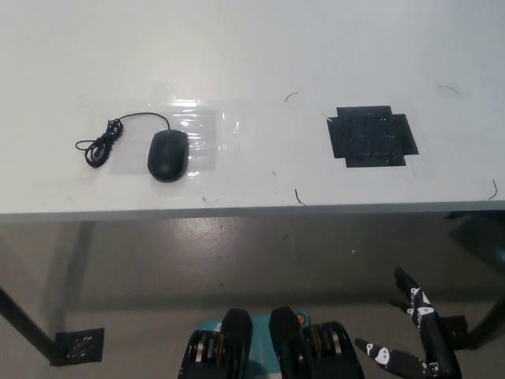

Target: The robot uses left hand to click on the left button of the black mouse, which is placed on the left area of the table

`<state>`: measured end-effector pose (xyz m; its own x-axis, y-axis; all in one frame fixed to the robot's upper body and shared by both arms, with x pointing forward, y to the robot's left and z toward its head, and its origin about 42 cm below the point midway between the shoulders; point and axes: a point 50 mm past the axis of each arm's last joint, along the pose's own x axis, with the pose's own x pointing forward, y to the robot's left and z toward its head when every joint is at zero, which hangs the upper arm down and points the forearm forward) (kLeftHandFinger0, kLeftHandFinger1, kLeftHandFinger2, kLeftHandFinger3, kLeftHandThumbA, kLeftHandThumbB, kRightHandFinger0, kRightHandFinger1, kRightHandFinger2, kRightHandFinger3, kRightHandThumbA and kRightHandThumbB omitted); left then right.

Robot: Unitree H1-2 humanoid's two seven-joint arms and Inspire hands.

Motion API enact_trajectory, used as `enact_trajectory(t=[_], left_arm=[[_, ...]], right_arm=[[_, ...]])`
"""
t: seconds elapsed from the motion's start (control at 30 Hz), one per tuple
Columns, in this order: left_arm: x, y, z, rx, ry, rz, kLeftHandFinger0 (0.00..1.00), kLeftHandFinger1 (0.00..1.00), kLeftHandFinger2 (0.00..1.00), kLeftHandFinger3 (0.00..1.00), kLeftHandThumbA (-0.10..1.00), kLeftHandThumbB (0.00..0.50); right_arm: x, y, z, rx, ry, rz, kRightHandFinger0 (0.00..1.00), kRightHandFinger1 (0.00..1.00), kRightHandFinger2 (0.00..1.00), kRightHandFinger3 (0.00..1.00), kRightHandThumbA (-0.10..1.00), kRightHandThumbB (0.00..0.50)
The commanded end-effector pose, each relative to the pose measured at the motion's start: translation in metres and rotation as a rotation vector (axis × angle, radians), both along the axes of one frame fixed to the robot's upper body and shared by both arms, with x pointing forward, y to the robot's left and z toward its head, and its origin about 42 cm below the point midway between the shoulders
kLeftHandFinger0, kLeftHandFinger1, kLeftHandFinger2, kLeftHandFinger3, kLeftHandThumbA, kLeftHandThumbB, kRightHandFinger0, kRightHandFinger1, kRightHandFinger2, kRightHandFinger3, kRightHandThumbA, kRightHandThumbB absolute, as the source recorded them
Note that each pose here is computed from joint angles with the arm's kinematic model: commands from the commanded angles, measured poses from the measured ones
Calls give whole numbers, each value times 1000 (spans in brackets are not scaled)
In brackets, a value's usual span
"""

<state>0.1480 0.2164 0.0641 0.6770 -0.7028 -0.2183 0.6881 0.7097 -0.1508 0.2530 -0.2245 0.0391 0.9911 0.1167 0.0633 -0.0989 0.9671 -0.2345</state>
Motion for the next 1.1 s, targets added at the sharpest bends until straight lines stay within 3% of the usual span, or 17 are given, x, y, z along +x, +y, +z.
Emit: enact_trajectory(t=[0.0, 0.1, 0.2, 0.27, 0.33, 0.4, 0.43, 0.47, 0.5, 0.53, 0.77, 0.9, 1.07], left_arm=[[28, 17, 28, 46, -583, 449, 24, 9, 44, 1000, 1000, 254], [51, 18, 14, 48, -479, 503, 0, 0, 0, 1000, 1000, 241], [64, 19, 10, 48, -423, 532, 0, 0, 0, 1000, 1000, 197], [75, 21, 8, 68, -430, 564, 0, 0, 0, 1000, 1000, 223], [81, 23, 4, 107, -444, 597, 0, 0, 0, 1000, 1000, 205], [86, 24, 2, 123, -448, 635, 0, 0, 17, 1000, 1000, 235], [87, 25, 0, 132, -467, 645, 209, 255, 294, 1000, 1000, 232], [89, 27, 1, 139, -488, 651, 314, 343, 337, 1000, 1000, 234], [92, 28, 1, 154, -474, 635, 803, 922, 944, 1000, 1000, 254], [93, 28, 2, 174, -435, 614, 1000, 1000, 1000, 1000, 1000, 258], [105, 27, 6, 187, -363, 630, 1000, 1000, 1000, 1000, 1000, 219], [106, 27, 8, 191, -376, 679, 1000, 1000, 1000, 1000, 1000, 130], [110, 27, 10, 183, -390, 702, 1000, 1000, 1000, 1000, 1000, 67]], right_arm=[[1, 5, 13, 50, -117, 12, 824, 1000, 1000, 1000, 946, 63], [-1, 4, 13, 46, -116, 6, 816, 989, 1000, 1000, 963, 61], [0, 6, 13, 39, -120, 10, 817, 977, 1000, 1000, 991, 71], [6, 7, 17, 34, -134, 19, 817, 962, 1000, 1000, 1000, 66], [9, 6, 19, 44, -139, 23, 827, 954, 1000, 1000, 1000, 79], [12, 3, 21, 37, -147, 24, 815, 936, 1000, 1000, 997, 72], [12, 3, 21, 35, -148, 25, 812, 934, 1000, 1000, 998, 74], [14, 4, 23, 36, -152, 27, 812, 934, 1000, 1000, 998, 74], [15, 4, 23, 38, -156, 27, 812, 935, 1000, 1000, 994, 67], [15, 5, 24, 41, -158, 27, 814, 940, 1000, 1000, 983, 61], [17, 4, 27, 31, -170, 22, 811, 934, 1000, 1000, 983, 69], [18, 5, 28, 38, -171, 29, 813, 942, 1000, 1000, 980, 75], [21, 5, 30, 33, -180, 26, 799, 931, 1000, 1000, 982, 80]])
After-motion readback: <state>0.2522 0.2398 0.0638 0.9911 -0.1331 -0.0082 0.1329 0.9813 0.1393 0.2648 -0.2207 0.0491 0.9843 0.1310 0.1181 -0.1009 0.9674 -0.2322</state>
